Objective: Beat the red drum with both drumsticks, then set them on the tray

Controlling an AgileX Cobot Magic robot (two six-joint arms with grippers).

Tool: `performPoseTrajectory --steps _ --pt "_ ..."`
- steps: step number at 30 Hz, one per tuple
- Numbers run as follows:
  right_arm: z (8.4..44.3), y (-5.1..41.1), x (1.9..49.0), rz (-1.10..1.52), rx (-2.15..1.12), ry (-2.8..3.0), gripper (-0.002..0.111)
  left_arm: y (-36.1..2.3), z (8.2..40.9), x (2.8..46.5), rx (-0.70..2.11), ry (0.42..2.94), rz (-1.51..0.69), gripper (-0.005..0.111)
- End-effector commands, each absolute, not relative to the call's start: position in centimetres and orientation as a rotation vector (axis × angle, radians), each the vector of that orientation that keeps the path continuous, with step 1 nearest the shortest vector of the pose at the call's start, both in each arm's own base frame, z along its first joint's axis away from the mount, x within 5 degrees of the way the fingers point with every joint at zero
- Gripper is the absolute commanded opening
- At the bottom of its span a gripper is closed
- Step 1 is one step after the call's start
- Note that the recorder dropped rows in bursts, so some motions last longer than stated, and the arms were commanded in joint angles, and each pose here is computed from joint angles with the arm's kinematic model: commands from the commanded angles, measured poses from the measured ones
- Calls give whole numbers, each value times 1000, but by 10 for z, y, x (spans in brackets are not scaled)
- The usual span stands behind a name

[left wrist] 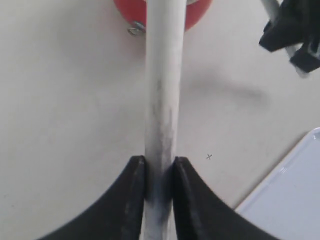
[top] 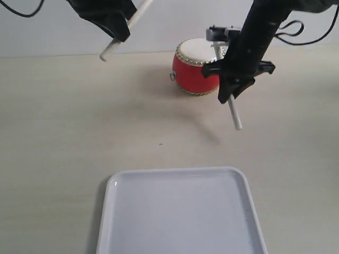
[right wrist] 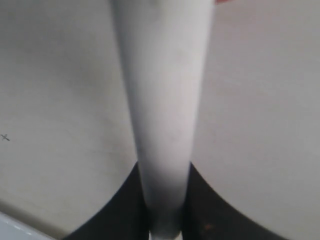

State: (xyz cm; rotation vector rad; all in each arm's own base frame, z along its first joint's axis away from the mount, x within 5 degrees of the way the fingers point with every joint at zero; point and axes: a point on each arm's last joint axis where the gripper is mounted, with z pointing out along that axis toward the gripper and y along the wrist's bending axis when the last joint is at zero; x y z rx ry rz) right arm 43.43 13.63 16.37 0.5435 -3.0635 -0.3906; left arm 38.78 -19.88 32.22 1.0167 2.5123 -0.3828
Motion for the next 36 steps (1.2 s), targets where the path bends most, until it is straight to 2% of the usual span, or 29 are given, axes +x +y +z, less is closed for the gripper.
performPoseTrajectory --steps 1,9,15,17,20,24,30,34,36 --pt "146 144 433 -499 469 -3011 0 -185 339 386 961 2492 -383 0" --pt "180 142 430 -504 517 -3081 0 -186 336 388 956 2499 -401 0" --pt "131 140 435 -465 446 -2987 0 -186 335 388 956 2500 -404 0" --pt "129 138 435 -479 430 -2983 0 -186 335 388 956 2500 -404 0" --pt "145 138 436 -482 448 -3018 0 -186 333 389 957 2506 -405 0" --pt "185 138 437 -512 482 -3109 0 -190 319 394 958 2538 -430 0" --pt "252 135 426 -548 566 -3248 0 -218 255 406 1045 2661 -447 0" --pt "266 128 422 -450 610 -3295 0 -235 226 411 1100 2697 -435 0" --pt "269 126 422 -401 626 -3308 0 -243 228 411 1116 2673 -440 0"
